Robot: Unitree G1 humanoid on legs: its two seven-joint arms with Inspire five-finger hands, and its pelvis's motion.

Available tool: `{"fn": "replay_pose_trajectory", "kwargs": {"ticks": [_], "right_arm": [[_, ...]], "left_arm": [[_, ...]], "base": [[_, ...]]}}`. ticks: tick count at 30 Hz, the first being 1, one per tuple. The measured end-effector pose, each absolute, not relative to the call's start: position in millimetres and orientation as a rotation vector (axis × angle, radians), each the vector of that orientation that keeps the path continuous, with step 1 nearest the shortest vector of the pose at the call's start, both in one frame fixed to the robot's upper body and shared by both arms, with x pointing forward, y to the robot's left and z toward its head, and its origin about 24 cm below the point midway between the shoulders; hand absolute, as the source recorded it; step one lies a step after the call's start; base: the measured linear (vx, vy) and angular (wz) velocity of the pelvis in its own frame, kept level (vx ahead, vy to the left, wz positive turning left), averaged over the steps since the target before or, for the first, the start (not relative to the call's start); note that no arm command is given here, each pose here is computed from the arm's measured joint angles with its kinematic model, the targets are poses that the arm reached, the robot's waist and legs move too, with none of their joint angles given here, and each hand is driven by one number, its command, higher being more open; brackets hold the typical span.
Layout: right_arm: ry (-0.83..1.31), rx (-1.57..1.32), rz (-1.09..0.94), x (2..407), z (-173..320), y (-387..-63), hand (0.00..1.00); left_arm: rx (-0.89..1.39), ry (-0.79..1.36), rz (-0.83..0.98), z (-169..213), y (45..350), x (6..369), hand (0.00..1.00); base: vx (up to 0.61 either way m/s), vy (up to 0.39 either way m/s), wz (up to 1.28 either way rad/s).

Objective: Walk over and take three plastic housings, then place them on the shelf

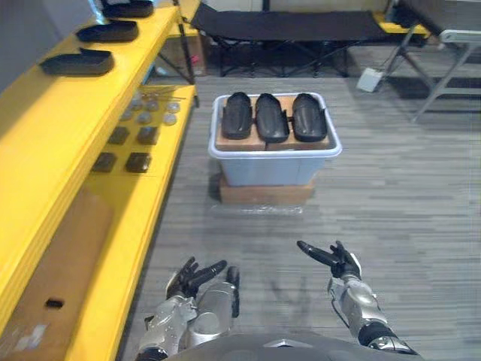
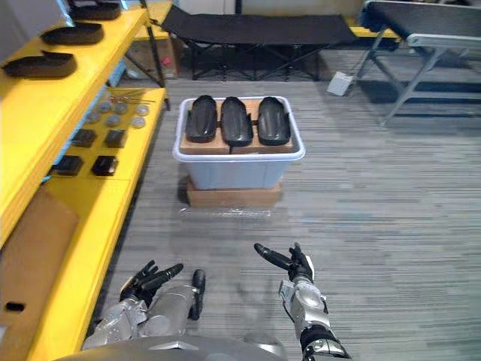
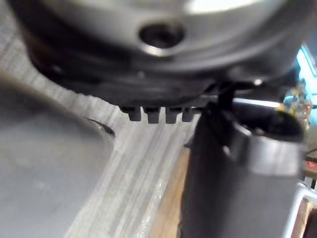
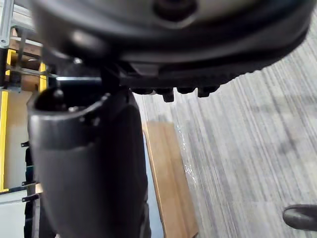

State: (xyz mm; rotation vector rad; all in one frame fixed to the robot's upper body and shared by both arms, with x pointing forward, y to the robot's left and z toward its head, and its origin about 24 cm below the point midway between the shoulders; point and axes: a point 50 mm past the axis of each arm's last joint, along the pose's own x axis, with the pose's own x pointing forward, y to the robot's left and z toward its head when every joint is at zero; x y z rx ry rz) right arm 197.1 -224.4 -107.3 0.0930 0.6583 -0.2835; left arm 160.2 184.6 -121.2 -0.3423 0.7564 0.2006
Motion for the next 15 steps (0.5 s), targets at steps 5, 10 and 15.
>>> {"fn": "replay_pose_trajectory", "kwargs": {"ticks": [5,10,15], "right_arm": [[0.701,0.046,-0.166,187.5,-114.8,-212.6,1.00],[0.687,0.000,-0.063,188.2,-114.1,-191.4,1.00],[0.627,-0.028,-0.057,187.6,-107.7,-192.4,1.00]], "left_arm": [[-0.332,0.756,0.153,-118.8,173.6,162.5,1.00],[-0.311,0.705,0.128,-108.8,172.5,175.7,1.00],[-0.284,0.689,0.132,-104.1,186.2,184.3,1.00]], "base": [[0.48,0.092,-0.37],[0.38,-0.082,0.23],[0.29,-0.372,0.78]]}}
